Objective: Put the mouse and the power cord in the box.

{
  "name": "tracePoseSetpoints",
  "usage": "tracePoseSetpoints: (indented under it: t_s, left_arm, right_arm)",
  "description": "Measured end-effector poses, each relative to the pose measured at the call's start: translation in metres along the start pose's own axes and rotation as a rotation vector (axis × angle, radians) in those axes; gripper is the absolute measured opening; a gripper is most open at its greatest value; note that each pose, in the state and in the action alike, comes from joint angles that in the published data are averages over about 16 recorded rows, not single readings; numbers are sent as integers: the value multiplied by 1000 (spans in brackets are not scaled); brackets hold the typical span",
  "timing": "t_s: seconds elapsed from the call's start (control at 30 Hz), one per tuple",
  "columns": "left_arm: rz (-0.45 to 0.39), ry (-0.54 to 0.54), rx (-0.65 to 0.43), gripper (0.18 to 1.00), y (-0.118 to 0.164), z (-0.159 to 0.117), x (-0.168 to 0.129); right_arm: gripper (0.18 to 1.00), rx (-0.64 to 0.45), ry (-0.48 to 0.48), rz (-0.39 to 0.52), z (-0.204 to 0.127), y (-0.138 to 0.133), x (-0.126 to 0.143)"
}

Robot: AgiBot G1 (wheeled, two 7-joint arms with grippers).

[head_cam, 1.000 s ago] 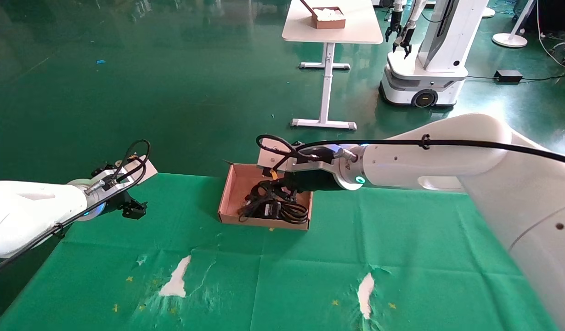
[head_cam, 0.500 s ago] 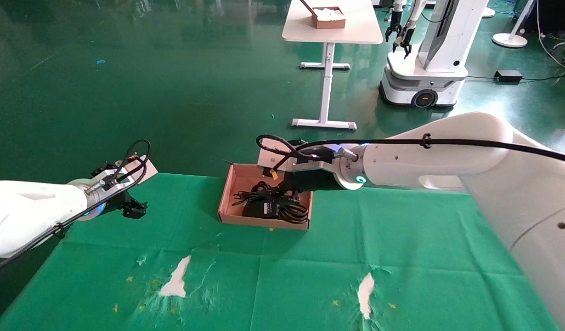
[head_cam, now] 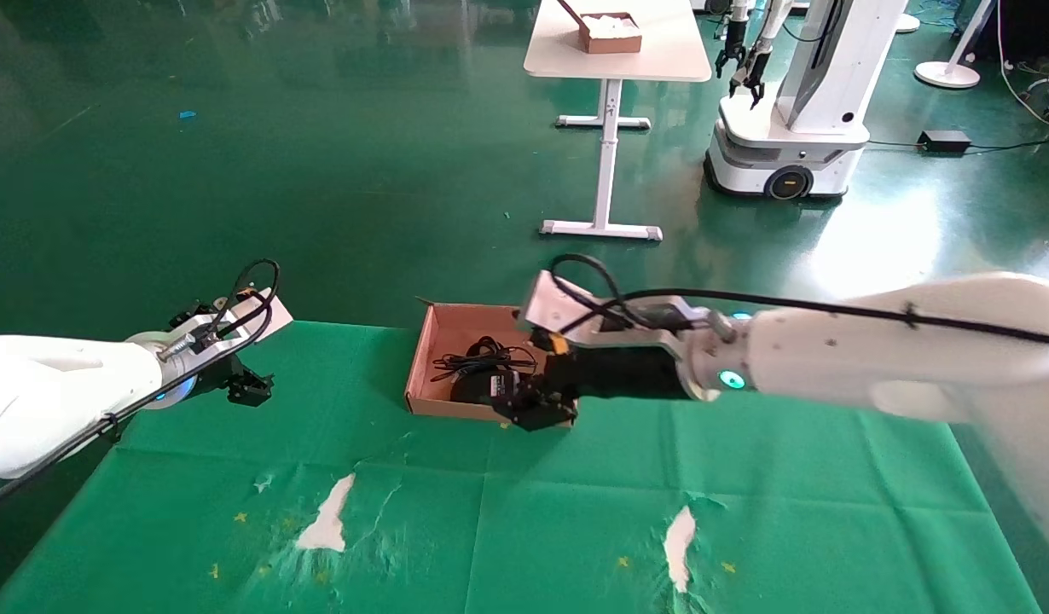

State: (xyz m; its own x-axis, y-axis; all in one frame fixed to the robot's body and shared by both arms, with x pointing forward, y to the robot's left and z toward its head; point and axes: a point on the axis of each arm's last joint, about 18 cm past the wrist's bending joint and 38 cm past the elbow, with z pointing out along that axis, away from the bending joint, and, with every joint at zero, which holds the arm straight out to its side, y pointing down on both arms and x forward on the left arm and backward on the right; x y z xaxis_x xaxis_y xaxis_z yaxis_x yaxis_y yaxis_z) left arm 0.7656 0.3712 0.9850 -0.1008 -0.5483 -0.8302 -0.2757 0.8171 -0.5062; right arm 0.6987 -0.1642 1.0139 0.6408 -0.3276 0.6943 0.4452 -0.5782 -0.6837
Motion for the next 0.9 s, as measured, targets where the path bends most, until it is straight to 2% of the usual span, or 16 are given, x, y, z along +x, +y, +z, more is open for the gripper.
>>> tracePoseSetpoints:
  t_s: [0.33,0.7,0.9]
  left_arm:
    - [0,0,0,1001,0,0,0]
    - [-3,4,0,1001,1,0,1]
    - [-42,54,1,1001,6,0,12]
  right_arm:
    - [989,132,-43,127,-44,13,-20]
    - [1001,262,-89,213,-100,18,-44]
    - [1001,323,-119,237,-133,17,-58]
